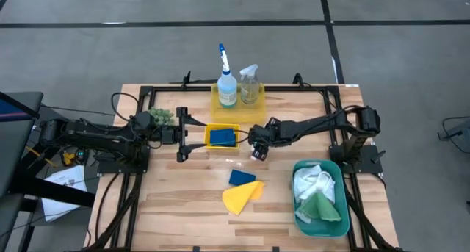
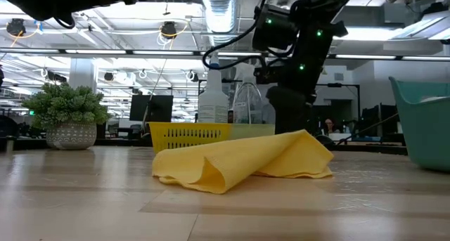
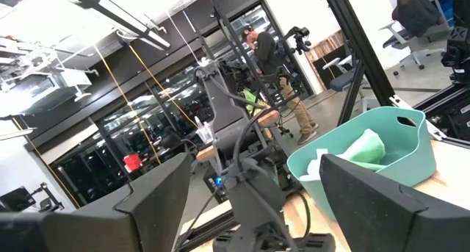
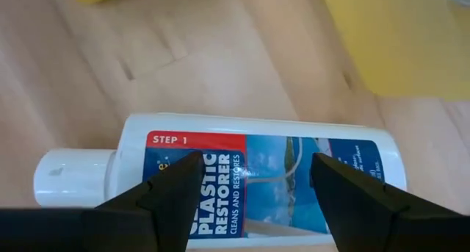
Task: Pick & Place Kitchen Items
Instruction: Put the plastic restorer bottle into the top yellow bin
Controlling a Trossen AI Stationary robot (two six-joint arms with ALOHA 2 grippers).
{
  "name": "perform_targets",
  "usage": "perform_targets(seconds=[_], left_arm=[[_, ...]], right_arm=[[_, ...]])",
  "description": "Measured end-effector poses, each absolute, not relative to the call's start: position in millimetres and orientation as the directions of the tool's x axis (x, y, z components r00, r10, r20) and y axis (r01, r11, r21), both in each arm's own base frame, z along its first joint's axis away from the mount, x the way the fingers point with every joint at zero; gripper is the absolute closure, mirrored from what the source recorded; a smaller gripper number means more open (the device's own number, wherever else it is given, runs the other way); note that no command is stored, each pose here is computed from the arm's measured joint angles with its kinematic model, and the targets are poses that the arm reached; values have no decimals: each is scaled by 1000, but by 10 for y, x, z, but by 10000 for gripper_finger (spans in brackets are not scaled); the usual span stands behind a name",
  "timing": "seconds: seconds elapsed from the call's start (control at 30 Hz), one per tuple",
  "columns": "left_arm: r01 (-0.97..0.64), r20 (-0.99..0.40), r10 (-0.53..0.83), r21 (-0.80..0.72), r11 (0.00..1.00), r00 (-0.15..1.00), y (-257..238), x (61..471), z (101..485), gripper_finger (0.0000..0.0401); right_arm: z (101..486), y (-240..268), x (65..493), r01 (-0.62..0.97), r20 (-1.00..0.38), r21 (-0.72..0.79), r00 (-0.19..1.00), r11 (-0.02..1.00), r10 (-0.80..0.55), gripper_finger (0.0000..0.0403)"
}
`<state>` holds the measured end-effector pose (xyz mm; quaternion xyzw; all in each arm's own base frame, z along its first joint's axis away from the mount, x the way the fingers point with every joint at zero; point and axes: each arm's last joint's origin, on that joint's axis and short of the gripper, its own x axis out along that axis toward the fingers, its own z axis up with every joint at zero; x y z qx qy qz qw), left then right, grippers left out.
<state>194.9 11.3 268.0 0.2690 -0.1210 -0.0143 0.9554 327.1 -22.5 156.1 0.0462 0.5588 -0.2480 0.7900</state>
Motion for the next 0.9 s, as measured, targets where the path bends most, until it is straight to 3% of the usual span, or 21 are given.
perform_targets(seconds=[0.2, 0.37, 0.67, 0.9], left_arm=[[-38, 223, -92, 517, 855, 970, 113, 1950, 2681, 103], [-36, 220, -93, 517, 855, 971, 112, 1950, 2677, 103], [-32, 214, -92, 517, 855, 972, 113, 1952, 2671, 103], [-33, 214, -92, 517, 855, 973, 113, 1951, 2671, 103]], right_arm=[[1640, -93, 3308, 372, -915, -221, 242, 902, -324, 155], [1788, 34, 3404, 313, -890, -241, 307, 919, -338, 155], [1791, 444, 3358, -47, -891, -343, 331, 938, -310, 155], [1780, 667, 3269, -179, -903, -366, 306, 913, -302, 155]])
